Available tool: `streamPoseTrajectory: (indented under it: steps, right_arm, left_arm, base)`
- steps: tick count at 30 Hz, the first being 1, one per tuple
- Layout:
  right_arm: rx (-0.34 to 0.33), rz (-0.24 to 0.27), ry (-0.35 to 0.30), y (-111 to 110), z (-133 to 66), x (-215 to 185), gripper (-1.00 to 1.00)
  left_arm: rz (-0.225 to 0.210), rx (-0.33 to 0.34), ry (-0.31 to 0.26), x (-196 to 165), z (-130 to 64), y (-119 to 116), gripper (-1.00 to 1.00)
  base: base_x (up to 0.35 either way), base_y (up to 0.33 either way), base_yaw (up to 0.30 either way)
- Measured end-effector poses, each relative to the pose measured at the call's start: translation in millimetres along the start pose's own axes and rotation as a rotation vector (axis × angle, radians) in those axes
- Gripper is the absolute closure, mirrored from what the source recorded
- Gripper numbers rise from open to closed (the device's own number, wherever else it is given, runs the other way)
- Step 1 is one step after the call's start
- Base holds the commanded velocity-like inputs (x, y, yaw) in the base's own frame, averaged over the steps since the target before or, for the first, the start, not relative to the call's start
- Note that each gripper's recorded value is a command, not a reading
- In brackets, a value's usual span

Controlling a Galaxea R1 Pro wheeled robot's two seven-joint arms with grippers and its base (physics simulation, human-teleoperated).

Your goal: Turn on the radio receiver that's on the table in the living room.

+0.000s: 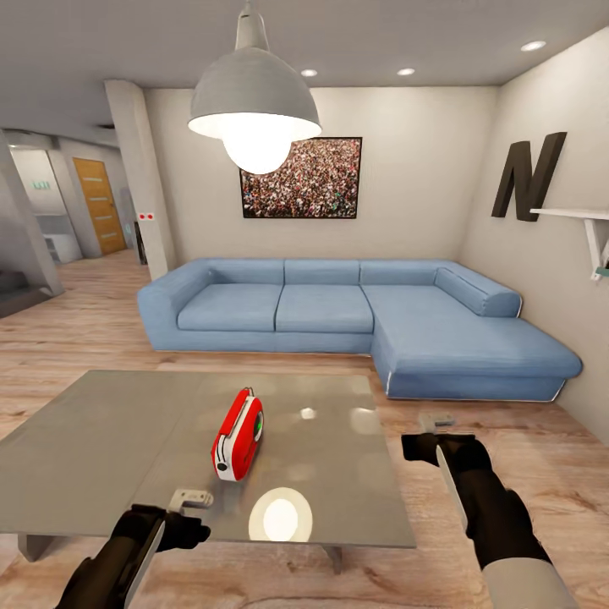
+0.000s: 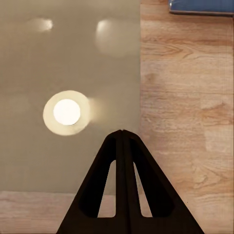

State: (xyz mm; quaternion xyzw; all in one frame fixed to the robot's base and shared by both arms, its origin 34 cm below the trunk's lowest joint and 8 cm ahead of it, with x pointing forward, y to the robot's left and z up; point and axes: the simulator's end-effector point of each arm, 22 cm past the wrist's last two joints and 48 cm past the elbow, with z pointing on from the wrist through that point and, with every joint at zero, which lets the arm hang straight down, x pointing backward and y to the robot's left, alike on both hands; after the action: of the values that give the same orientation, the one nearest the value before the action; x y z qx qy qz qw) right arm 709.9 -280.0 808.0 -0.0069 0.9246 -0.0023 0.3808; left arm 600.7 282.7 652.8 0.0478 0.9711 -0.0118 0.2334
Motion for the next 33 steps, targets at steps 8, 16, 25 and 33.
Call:
streamPoseTrajectory:
  steps: [8,16,25,33]
  right_arm:
    - [-0.023,-0.019,0.045,5.2,44.0,59.5,1.00]
    - [-0.046,-0.030,0.070,12.4,66.9,106.9,1.00]
    - [-0.059,-0.048,0.090,5.3,85.0,179.0,1.00]
    - [-0.082,-0.052,0.097,11.3,86.7,230.0,1.00]
  left_arm:
    - [0.013,0.012,-0.036,11.1,16.5,-1.8,-1.00]
    - [0.017,0.016,-0.032,22.6,24.4,-2.3,-1.00]
    - [0.027,0.030,-0.043,48.7,41.7,-4.4,-1.00]
    - [0.035,0.041,-0.060,66.8,51.7,-6.7,-1.00]
  base:
    - [0.000,0.000,0.000]
    - [0.000,0.000,0.000]
    - [0.000,0.000,0.000]
    - [0.000,0.000,0.000]
